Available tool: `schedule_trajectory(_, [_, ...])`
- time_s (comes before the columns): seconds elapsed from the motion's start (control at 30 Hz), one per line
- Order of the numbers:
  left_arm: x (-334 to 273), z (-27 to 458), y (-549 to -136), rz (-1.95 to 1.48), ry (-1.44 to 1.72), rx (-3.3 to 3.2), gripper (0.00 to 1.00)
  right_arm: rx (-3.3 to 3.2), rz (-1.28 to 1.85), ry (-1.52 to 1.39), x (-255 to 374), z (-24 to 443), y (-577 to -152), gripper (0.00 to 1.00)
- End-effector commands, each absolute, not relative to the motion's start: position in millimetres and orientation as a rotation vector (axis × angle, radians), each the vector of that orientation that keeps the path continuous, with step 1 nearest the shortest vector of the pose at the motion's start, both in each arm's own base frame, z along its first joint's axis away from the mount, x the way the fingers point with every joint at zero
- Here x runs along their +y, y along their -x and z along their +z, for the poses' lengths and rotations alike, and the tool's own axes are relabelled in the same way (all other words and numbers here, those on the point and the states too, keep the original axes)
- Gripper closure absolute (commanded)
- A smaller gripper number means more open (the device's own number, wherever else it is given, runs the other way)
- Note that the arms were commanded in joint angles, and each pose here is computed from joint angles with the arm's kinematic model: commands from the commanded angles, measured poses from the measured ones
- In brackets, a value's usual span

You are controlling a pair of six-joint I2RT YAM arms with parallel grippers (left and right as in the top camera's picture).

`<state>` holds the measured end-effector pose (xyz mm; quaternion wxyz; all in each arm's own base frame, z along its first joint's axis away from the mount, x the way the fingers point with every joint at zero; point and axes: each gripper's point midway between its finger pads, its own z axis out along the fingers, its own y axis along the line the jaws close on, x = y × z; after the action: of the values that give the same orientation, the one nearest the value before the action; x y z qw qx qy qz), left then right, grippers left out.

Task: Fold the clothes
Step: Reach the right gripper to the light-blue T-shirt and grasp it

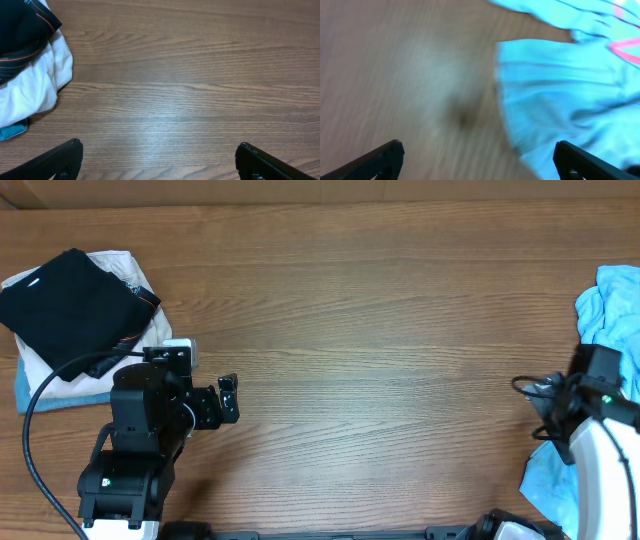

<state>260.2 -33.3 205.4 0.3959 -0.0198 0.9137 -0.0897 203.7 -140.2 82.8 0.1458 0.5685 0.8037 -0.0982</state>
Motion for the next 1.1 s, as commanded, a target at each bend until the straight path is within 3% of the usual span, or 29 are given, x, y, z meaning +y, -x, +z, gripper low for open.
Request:
schedule_trajectory(0.0, [-35, 221, -264, -0.251, 0.049, 2.271, 0.00, 2.237, -0.363, -1.847, -168, 65, -187, 0.00])
schedule_trajectory(0.2, [-35, 222, -266, -0.251, 0.049, 2.263, 0.00, 2.237, -0.404, -2.011, -187, 35, -169, 0.00])
schedule_trajectory(0.53, [-36, 222, -266, -0.253, 0.048, 2.263, 0.00, 2.281, -0.447, -2.038, -190, 11, -168, 0.04])
schedule_trajectory(0.63, [-35, 222, -266, -0.252, 0.048, 2.264, 0.00, 2.286, -0.449, -2.041, -189, 10, -167, 0.22])
schedule_trajectory(0.93, [-35, 221, -265, -0.251, 0.049, 2.268, 0.00, 2.308, -0.456, -2.053, -177, -10, -151, 0.53])
schedule_trajectory(1.07, [-35, 221, -265, -0.251, 0.049, 2.268, 0.00, 2.309, -0.445, -2.054, -175, -13, -150, 0.93])
